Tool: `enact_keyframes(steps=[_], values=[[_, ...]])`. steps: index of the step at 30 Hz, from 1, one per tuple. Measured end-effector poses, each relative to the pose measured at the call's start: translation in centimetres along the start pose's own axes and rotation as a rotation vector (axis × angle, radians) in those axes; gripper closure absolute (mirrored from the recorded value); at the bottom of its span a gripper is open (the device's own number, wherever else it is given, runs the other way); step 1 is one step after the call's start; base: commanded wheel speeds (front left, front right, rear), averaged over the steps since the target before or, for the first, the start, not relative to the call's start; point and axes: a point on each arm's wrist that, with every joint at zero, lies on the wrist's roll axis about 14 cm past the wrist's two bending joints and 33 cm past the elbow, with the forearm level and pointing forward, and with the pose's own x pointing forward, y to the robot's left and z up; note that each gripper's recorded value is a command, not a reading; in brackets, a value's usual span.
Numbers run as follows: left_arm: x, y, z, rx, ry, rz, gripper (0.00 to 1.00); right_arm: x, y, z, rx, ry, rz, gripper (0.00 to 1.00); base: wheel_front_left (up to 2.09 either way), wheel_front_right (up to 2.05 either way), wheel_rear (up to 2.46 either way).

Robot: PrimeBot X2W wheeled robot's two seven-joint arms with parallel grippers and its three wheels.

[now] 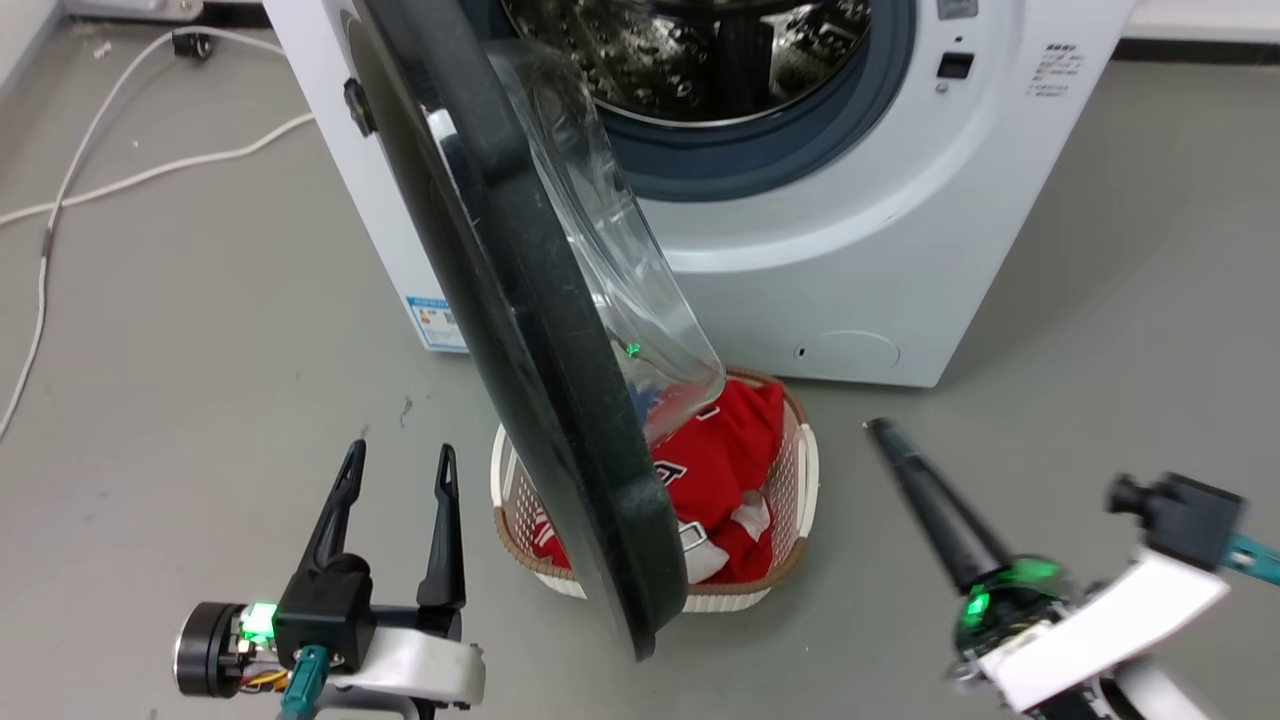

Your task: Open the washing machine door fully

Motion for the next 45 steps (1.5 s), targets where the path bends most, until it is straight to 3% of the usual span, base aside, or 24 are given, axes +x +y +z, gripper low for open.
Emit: enact_keyframes(steps=[3, 4, 8, 10, 15, 19, 22, 23, 24, 25, 26, 43, 44, 45], values=[[-0.4, 0.0, 0.3, -0.001, -0.007, -0.001, 0.00, -1.2, -1.4, 2.9, -0.158, -0.112, -0.046, 1.00, 0.00, 0.00, 0.00], [-0.8, -0.1, 0.5, 0.001, -0.011, -0.003, 0.00, -2.7, -3.3, 6.9, -0.407, -0.216, -0.129, 1.00, 0.00, 0.00, 0.00], [-0.9, -0.4, 0.7, 0.004, -0.019, -0.014, 0.00, -4.4, -2.8, 11.2, -0.766, -0.364, -0.208, 1.00, 0.00, 0.00, 0.00], [-1.0, -0.5, 0.7, 0.003, -0.018, -0.019, 0.00, -5.3, -2.3, 12.1, -0.852, -0.422, -0.252, 1.00, 0.00, 0.00, 0.00], [-1.0, -0.7, 0.9, 0.004, -0.024, -0.024, 0.00, -7.0, -2.6, 11.6, -1.097, -0.384, -0.348, 1.00, 0.00, 0.00, 0.00], [-1.1, -0.8, 1.1, 0.003, -0.029, -0.028, 0.00, -8.4, -3.9, 10.4, -1.169, -0.323, -0.419, 1.00, 0.00, 0.00, 0.00], [-1.2, -0.8, 1.2, 0.003, -0.031, -0.029, 0.00, -9.5, -4.7, 9.9, -1.150, -0.313, -0.468, 1.00, 0.00, 0.00, 0.00], [-1.2, -0.8, 1.2, 0.003, -0.032, -0.029, 0.00, -9.9, -5.2, 9.5, -1.149, -0.296, -0.483, 0.78, 0.00, 0.00, 0.00], [-1.3, -0.8, 1.2, 0.003, -0.032, -0.029, 0.00, -10.2, -5.6, 9.1, -1.150, -0.277, -0.497, 0.65, 0.00, 0.00, 0.00], [-1.3, -0.8, 1.2, 0.003, -0.032, -0.029, 0.00, -10.5, -5.9, 8.9, -1.145, -0.269, -0.509, 0.13, 0.00, 0.00, 0.00], [-1.3, -0.8, 1.2, 0.002, -0.033, -0.030, 0.00, -10.7, -6.1, 8.7, -1.136, -0.268, -0.518, 0.00, 0.00, 0.00, 0.00], [-1.9, -0.1, 1.1, -0.006, -0.025, 0.008, 0.00, -11.7, -7.4, 7.1, -1.031, -0.247, -0.552, 0.00, 0.00, 0.00, 0.00], [-1.9, 0.0, 1.0, -0.006, -0.025, 0.011, 0.54, -11.7, -7.4, 7.1, -1.030, -0.247, -0.551, 0.00, 0.00, 0.00, 0.00], [-1.9, 0.1, 1.2, -0.006, -0.028, 0.016, 0.78, -11.7, -7.4, 7.0, -1.028, -0.248, -0.551, 0.00, 0.00, 0.00, 0.00]])
